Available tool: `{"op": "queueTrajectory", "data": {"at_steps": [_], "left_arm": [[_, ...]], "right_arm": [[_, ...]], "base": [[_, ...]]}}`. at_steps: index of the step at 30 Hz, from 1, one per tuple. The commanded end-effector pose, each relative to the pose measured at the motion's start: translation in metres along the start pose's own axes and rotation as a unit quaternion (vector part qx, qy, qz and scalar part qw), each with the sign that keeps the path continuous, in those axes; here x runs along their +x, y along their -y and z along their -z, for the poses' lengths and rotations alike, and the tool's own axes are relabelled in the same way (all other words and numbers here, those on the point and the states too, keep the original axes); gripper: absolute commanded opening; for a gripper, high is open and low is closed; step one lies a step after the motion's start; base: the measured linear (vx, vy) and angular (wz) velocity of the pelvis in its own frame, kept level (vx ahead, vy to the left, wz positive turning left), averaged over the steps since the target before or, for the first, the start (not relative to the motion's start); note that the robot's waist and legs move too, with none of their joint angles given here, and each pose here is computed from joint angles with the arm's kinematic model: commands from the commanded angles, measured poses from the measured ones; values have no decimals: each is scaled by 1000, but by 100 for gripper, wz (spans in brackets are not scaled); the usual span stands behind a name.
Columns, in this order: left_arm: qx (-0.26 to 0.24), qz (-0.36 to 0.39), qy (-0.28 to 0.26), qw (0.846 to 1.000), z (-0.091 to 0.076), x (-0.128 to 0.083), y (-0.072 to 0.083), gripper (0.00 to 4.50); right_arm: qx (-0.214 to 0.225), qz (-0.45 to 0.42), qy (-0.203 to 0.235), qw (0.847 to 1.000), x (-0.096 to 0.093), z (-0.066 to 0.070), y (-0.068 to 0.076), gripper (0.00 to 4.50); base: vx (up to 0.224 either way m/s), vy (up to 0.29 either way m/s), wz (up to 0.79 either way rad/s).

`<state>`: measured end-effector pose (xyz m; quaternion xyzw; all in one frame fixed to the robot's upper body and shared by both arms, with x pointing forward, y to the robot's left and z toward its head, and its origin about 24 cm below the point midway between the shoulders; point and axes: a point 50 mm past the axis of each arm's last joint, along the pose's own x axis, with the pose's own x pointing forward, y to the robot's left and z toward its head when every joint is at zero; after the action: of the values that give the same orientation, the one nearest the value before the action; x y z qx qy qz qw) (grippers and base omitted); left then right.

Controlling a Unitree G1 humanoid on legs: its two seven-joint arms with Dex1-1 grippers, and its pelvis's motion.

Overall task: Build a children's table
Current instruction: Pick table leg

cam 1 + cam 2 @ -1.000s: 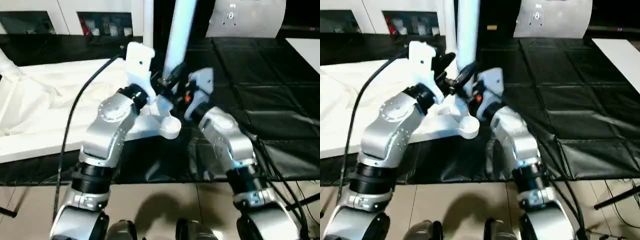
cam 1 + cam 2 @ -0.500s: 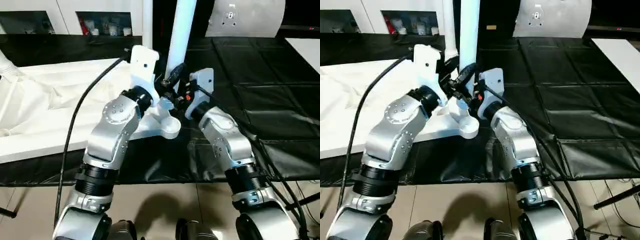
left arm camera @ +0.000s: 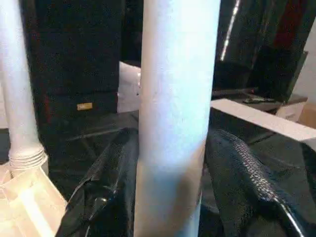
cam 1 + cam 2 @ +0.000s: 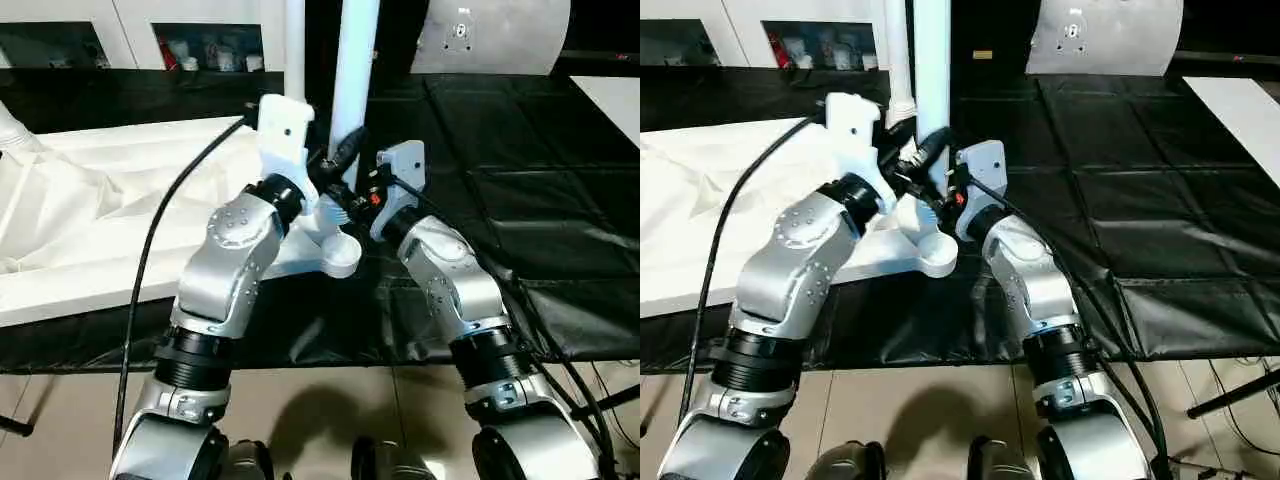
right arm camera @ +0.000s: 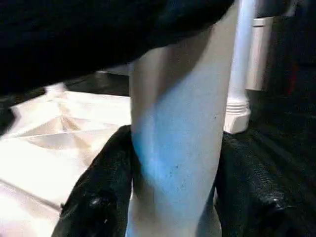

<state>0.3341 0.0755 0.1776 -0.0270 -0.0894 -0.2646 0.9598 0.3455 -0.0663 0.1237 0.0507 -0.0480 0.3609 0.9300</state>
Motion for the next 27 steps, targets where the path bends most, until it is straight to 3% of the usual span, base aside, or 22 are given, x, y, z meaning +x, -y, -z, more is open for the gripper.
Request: {"op": "queueTrajectory", "data": {"at_steps": [1,5,7,9,11,14,16,22,23,27], "left_arm": [[3,-26,-3,1000,-1,0,-11,188],[6,-50,1,999,-5,-2,-30,188],[0,-56,1,998,-7,-3,-39,188],[-7,-55,1,998,-10,-5,-49,188],[-26,-35,0,999,-10,-6,-53,188],[-61,-5,6,998,-12,-8,-54,188],[-125,36,16,991,-16,-11,-56,188],[-163,97,15,982,-19,-13,-59,188],[-183,141,21,973,-22,-15,-57,188],[-177,203,16,963,-23,-17,-54,188]], "right_arm": [[-21,-21,33,999,2,-14,-5,294],[-11,-32,25,999,-3,-17,-3,315],[-31,-57,22,998,-8,-19,-3,348],[-21,-70,-19,997,-15,-15,0,360],[-20,-81,-22,996,-22,-17,4,380],[-19,-71,-17,997,-29,-21,16,390],[43,-76,-39,995,-39,-25,30,390],[40,-63,-11,997,-41,-40,40,390],[37,-39,-19,998,-39,-42,46,390],[38,-82,-33,995,-40,-46,45,390]], "base": [[0,0,0],[0,0,0],[0,0,0],[0,0,0],[0,0,0],[0,0,0],[0,0,0],[0,0,0],[0,0,0],[0,0,0]]}}
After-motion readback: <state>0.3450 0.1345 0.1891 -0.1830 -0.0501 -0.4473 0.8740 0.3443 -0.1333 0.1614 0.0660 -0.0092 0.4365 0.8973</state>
